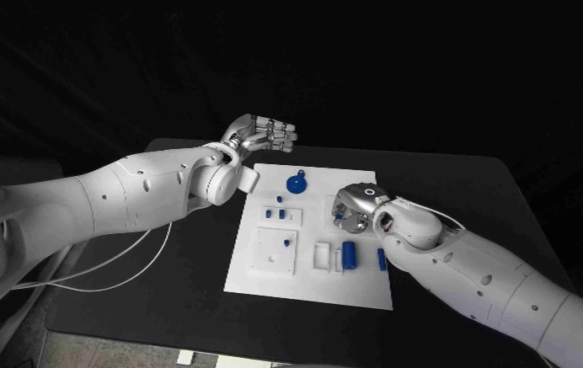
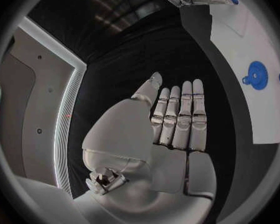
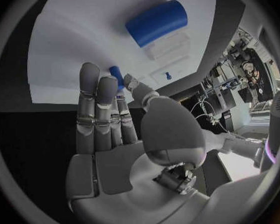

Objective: Assemble the parts on the task board

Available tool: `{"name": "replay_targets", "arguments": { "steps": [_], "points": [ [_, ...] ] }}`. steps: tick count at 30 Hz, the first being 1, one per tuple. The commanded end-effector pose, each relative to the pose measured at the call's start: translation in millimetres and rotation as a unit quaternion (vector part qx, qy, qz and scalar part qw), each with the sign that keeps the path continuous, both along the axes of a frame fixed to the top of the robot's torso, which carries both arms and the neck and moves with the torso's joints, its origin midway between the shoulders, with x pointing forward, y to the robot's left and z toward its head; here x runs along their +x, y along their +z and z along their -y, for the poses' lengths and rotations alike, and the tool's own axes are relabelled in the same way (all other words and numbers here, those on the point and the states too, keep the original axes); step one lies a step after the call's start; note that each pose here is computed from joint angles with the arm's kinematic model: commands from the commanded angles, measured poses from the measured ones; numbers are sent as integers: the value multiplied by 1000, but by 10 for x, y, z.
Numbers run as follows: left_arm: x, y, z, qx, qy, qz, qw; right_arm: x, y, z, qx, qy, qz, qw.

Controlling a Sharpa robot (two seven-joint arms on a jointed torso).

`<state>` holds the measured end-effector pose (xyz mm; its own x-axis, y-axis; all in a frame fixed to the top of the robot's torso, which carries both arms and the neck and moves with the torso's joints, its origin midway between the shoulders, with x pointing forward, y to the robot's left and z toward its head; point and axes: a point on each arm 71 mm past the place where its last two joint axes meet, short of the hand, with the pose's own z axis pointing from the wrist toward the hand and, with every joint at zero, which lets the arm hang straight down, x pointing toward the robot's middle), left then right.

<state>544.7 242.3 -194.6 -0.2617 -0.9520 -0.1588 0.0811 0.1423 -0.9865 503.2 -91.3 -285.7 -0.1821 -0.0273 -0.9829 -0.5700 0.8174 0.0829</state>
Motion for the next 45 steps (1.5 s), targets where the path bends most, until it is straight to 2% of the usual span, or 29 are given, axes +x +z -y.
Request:
{"name": "replay_targets", "arguments": {
  "steps": [1,12,17,20,24,35,41,45],
  "points": [
    [-5,-3,19,-14,-6,-11,1000,-8,-24,-3,-20,2,-1,1000],
    [-9,-17,5,-16,-9,-22,1000,-6,-42,2,-31,-2,5,1000],
    [-12,-22,11,-14,-13,-26,999,-19,3,-21,-18,1,27,999],
    [-14,-24,6,-15,-15,-28,999,-39,42,-38,-9,3,29,1000],
    [-15,-29,-14,-18,-16,-33,999,-57,149,-47,4,4,30,1000],
    [-4,-25,-46,-17,-10,-30,999,-128,602,-188,55,22,57,997],
    [-4,-22,-19,-15,-13,-27,999,-213,710,-368,73,47,56,995],
    [5,-19,34,-10,-16,-22,1000,-290,734,-528,82,66,53,993]
  ]
}}
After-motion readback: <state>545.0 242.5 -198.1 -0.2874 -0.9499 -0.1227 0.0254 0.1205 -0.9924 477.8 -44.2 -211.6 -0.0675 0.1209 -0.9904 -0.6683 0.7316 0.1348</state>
